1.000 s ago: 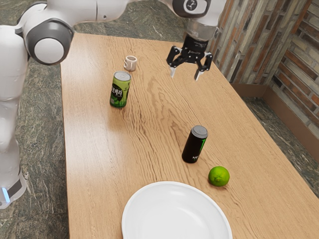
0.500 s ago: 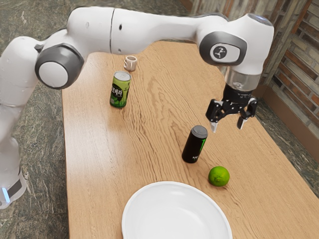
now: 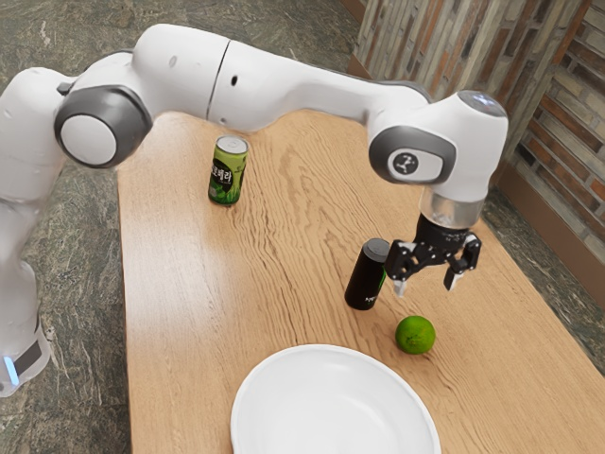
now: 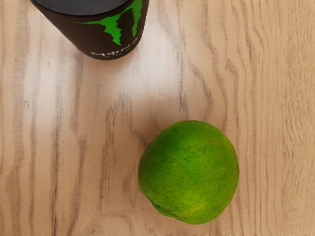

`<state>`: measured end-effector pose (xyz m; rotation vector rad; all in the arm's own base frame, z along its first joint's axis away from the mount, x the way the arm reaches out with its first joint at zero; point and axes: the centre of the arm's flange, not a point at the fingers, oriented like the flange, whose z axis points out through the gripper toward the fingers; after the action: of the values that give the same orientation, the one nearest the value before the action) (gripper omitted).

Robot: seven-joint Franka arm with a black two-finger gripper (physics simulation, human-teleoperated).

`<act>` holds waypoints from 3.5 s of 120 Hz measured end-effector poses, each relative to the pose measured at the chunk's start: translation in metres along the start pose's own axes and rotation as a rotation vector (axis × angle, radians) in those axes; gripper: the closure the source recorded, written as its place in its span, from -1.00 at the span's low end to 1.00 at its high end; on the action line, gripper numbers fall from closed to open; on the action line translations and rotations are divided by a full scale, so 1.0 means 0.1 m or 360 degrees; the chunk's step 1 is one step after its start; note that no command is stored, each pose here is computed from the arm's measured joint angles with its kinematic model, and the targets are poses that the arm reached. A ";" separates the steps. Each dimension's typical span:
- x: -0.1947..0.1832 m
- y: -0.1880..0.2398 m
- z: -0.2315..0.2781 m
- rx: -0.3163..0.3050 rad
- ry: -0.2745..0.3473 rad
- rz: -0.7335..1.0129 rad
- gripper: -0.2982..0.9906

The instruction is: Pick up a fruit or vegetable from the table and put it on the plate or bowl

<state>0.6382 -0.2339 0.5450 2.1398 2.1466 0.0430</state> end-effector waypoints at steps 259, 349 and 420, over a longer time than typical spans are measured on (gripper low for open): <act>0.35 0.39 1.42 -0.0003 -0.0189 0.0084 -0.44; -1.54 -1.26 0.26 -0.0076 -0.0240 0.0270 -0.03; 0.43 -0.29 -0.12 -0.0178 -0.0147 -0.0553 -0.52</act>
<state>0.6084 -0.1903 0.5512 1.6516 2.3646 0.0330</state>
